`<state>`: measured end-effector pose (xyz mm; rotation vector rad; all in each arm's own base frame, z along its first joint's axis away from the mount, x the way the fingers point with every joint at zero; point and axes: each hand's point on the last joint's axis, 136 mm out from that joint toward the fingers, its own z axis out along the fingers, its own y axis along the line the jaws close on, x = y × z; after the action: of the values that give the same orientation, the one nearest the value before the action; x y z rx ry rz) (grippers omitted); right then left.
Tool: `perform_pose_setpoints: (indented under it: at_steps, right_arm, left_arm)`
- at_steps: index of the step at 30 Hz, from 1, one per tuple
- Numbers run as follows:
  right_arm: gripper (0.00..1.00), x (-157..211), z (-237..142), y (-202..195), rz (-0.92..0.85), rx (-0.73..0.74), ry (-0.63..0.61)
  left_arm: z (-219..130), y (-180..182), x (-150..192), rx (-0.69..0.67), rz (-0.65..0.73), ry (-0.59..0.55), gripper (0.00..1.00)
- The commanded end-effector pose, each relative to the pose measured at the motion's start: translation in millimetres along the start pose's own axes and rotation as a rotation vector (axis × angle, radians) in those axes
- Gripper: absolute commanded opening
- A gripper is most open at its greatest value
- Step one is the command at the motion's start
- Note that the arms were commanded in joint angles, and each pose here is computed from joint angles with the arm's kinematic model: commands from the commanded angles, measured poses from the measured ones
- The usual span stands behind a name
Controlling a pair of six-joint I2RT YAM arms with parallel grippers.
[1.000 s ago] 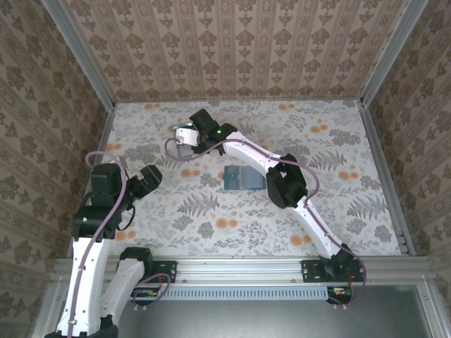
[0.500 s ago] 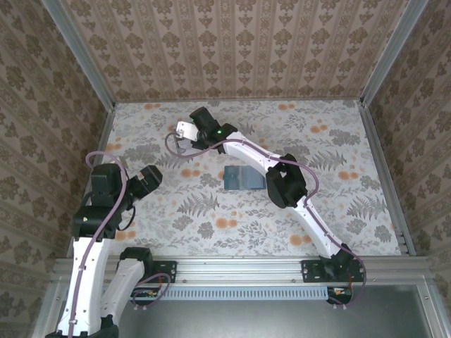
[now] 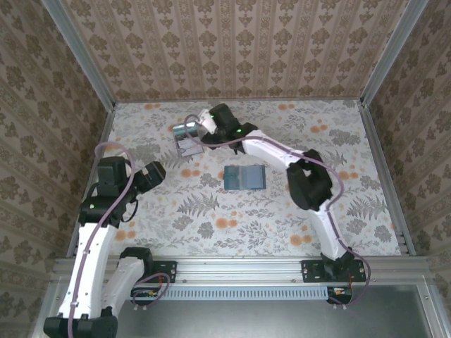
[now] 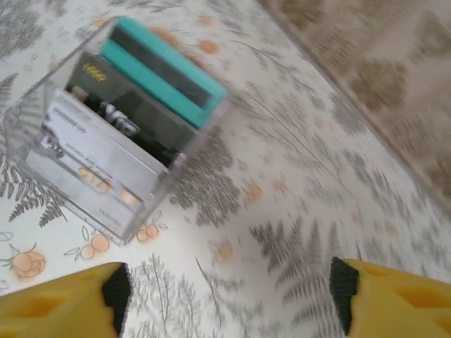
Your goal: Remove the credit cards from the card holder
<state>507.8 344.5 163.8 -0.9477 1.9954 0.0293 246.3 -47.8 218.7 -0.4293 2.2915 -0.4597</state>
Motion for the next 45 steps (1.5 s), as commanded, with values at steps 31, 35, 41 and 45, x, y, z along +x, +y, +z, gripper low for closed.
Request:
perform_pose_setpoints:
  at_steps: [31,35,41,45]
  right_arm:
    - [1.0,296.3,-207.7,-195.0,0.791,0.702,-0.06]
    - [1.0,308.6,-189.9,-194.8,0.84,0.661,-0.081]
    - [1.0,301.9,-181.5,-182.4,0.793,0.581,-0.125]
    - [1.0,296.1,-181.3,-174.2,0.758,0.547,-0.172]
  left_arm:
    - [161.8,91.8,-58.0,-0.409,0.44,-0.323,1.0]
    - [164.7,92.6,-69.3,-0.392,0.467,-0.368,1.0]
    - [175.5,80.5,-57.1,-0.223,0.521,-0.432,1.0]
    - [179.2,79.2,-51.2,-0.194,0.548,-0.453,1.0]
